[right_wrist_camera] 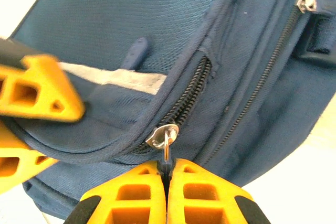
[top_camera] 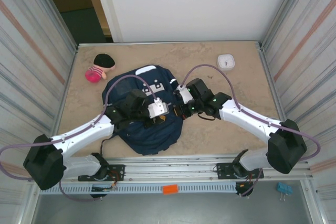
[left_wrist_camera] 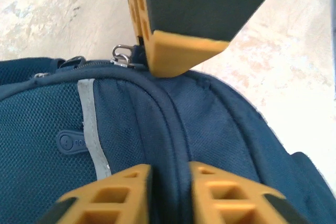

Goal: Pack the student bag

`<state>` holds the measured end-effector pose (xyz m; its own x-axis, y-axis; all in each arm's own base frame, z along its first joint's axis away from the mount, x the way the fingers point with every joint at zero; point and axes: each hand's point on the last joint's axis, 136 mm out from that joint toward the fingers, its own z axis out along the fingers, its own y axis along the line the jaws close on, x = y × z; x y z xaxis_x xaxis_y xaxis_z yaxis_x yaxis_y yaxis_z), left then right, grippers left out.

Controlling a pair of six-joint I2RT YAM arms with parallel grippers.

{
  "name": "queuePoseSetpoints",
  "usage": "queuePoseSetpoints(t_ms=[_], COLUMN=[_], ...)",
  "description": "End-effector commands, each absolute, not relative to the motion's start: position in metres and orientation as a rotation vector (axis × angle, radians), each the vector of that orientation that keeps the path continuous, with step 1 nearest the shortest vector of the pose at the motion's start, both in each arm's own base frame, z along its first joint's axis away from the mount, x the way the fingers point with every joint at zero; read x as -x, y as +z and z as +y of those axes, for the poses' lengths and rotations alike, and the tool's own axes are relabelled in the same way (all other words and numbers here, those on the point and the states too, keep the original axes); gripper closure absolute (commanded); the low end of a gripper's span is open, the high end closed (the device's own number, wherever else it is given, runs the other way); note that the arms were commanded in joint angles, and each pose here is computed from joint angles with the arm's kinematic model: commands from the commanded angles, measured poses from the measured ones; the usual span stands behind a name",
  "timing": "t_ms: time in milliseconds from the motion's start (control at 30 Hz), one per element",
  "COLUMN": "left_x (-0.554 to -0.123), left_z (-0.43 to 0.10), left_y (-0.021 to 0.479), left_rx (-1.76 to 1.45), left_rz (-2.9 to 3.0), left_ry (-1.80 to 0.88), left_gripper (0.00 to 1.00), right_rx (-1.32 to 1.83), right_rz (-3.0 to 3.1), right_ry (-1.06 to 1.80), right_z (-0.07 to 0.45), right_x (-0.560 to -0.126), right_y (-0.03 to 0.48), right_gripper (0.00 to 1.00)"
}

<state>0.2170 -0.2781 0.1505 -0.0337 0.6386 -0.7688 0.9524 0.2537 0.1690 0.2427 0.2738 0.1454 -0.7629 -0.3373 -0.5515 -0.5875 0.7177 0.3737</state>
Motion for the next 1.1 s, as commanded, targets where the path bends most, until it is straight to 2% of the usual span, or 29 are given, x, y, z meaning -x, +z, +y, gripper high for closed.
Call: queuePoseSetpoints(t_ms=[0,167,300,500,567,633,667,733,833,900,1067], left_x=[-0.194,-0.164,-0.143,-0.143,-0.149,-0.162,-0.168,-0.179,-0.2,-0.216,-0.242], left_z=[-0.294,-0.291,-0.284,-0.278,-0.277,-0.277,-0.276,-0.272,-0.262,-0.25,-0.209], left_y=[0.176,0.174,0.171,0.17,0.172,0.178,0.183,0.195,0.211,0.217,0.197], left_rx=[-1.527,-1.641,-1.761,-1.761,-1.714,-1.613,-1.561,-1.419,-1.168,-0.975,-0.553], left_rz=[1.553,1.432,1.377,1.382,1.415,1.472,1.502,1.575,1.706,1.816,2.143], left_ry=[-0.652,-0.744,-0.79,-0.774,-0.748,-0.71,-0.694,-0.695,-0.699,-0.678,-0.607], left_gripper=[0.87,0.95,0.95,0.93,0.87,0.68,0.64,0.53,0.45,0.43,0.44], right_rx=[0.586,0.568,0.57,0.581,0.582,0.587,0.591,0.605,0.628,0.607,0.572], right_rz=[2.473,2.457,2.462,2.445,2.423,2.403,2.398,2.374,2.311,2.285,2.281], right_ry=[0.769,0.791,0.756,0.738,0.746,0.767,0.773,0.779,0.801,0.82,0.947], right_z=[0.256,0.254,0.256,0.262,0.261,0.26,0.259,0.257,0.262,0.269,0.301], right_x=[-0.257,-0.28,-0.302,-0.321,-0.319,-0.313,-0.31,-0.301,-0.288,-0.284,-0.281], right_y=[0.153,0.151,0.143,0.143,0.151,0.166,0.172,0.192,0.222,0.236,0.242], right_gripper=[1.0,1.0,1.0,1.0,0.98,0.78,0.69,0.56,0.53,0.54,0.68])
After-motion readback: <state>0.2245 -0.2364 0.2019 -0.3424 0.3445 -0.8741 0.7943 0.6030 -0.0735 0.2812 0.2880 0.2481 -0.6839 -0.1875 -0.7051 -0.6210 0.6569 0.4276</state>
